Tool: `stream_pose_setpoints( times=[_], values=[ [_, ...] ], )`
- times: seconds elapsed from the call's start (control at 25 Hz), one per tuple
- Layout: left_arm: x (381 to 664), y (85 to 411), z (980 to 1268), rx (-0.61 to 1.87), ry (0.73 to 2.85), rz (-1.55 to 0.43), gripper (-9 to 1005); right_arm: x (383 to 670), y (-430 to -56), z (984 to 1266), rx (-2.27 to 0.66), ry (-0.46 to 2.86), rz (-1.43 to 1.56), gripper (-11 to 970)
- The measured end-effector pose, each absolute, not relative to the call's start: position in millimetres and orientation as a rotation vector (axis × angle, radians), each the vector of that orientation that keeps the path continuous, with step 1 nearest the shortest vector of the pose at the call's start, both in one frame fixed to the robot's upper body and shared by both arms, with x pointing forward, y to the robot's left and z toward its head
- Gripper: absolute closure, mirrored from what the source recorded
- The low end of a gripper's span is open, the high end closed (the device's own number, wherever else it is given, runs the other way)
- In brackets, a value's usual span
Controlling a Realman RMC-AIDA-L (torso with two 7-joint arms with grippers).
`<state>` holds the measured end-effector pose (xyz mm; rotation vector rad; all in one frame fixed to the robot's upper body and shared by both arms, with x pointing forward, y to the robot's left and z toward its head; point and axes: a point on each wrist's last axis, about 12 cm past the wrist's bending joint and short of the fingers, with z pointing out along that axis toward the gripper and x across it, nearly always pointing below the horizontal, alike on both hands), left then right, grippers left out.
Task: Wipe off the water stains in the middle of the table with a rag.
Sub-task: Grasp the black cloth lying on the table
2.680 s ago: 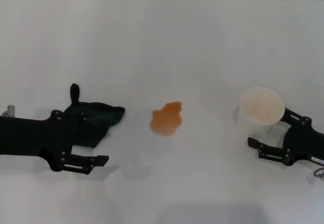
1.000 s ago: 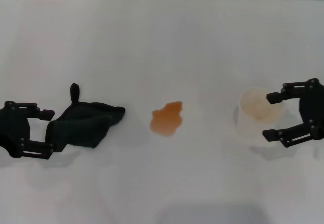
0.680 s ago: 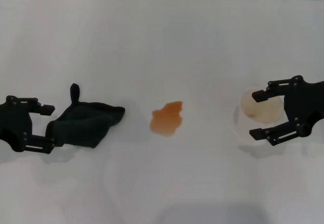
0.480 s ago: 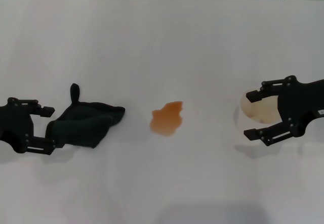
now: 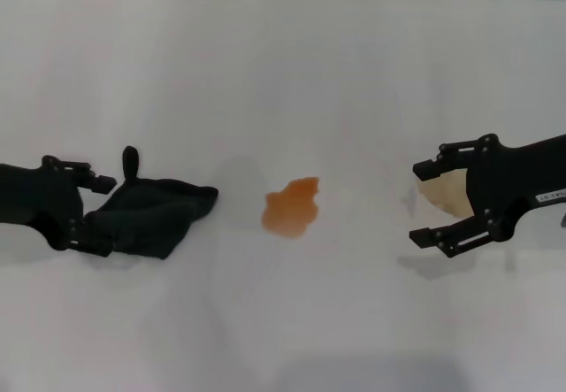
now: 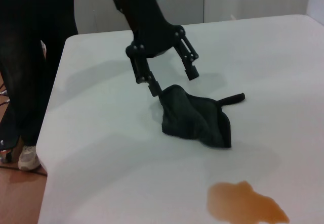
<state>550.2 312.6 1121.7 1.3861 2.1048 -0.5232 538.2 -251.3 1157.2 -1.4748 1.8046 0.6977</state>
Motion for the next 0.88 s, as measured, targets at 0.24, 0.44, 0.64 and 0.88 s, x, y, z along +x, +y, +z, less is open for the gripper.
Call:
stream_pose_setpoints(
  times=[0.24, 0.44, 0.64, 0.88],
  values=[
    [559.6, 306.9, 1111.9, 1.406, 2.144, -0.486, 153, 538.7, -247.8, 1156.9, -1.471, 1.795, 0.704, 87],
    [566.1, 297.1, 1106.6, 1.415, 2.143, -0.496, 153, 538.8, -246.6, 1156.6, -1.468, 1.792, 0.708, 87],
    [569.2, 284.5, 1101.5, 1.460, 2.137, -0.525, 174, 539.9, -245.3, 1156.8, -1.471, 1.787, 0.702, 87],
    [569.7, 279.1, 1096.8, 1.475, 2.144, -0.500, 352, 540.7, -245.1, 1157.1, -1.469, 1.784, 0.697, 88]
  ],
)
